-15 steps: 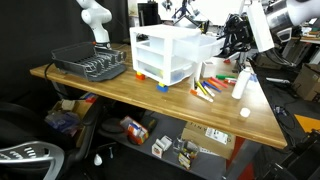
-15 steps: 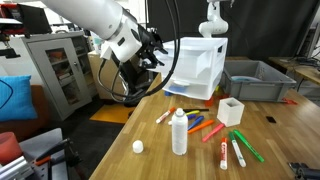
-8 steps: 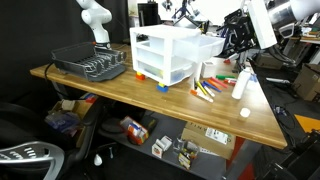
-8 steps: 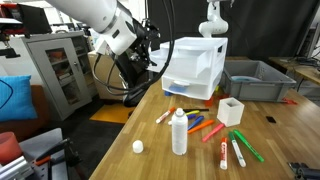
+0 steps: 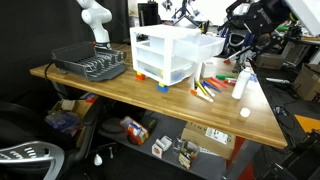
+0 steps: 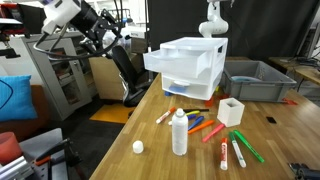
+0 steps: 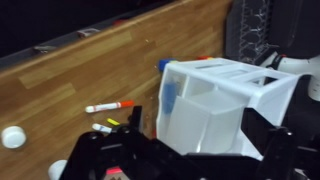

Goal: Open the top drawer

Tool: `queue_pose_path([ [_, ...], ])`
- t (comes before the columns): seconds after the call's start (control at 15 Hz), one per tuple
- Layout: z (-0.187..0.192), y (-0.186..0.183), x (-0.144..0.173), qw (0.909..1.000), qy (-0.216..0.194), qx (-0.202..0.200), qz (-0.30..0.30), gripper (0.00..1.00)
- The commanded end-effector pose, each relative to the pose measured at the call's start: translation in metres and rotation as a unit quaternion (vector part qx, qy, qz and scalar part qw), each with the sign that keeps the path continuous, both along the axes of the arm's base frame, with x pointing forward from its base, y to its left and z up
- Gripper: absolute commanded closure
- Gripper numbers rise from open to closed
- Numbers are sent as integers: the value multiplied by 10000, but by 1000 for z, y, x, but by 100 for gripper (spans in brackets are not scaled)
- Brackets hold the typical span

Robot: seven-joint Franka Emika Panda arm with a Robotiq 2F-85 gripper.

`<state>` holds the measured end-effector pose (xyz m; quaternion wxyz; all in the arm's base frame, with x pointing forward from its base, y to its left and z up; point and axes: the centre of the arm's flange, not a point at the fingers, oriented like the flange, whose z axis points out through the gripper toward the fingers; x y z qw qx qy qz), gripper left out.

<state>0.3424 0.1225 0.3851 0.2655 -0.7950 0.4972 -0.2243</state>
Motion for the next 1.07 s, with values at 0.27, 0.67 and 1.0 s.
queue_pose_path([
  [0.27, -53, -40, -40, 9969, 689, -353, 132, 0],
  [0.67, -47, -31, -37, 9975, 595, -313, 203, 0],
  [1.0, -47, -31, -37, 9975, 595, -312, 201, 0],
])
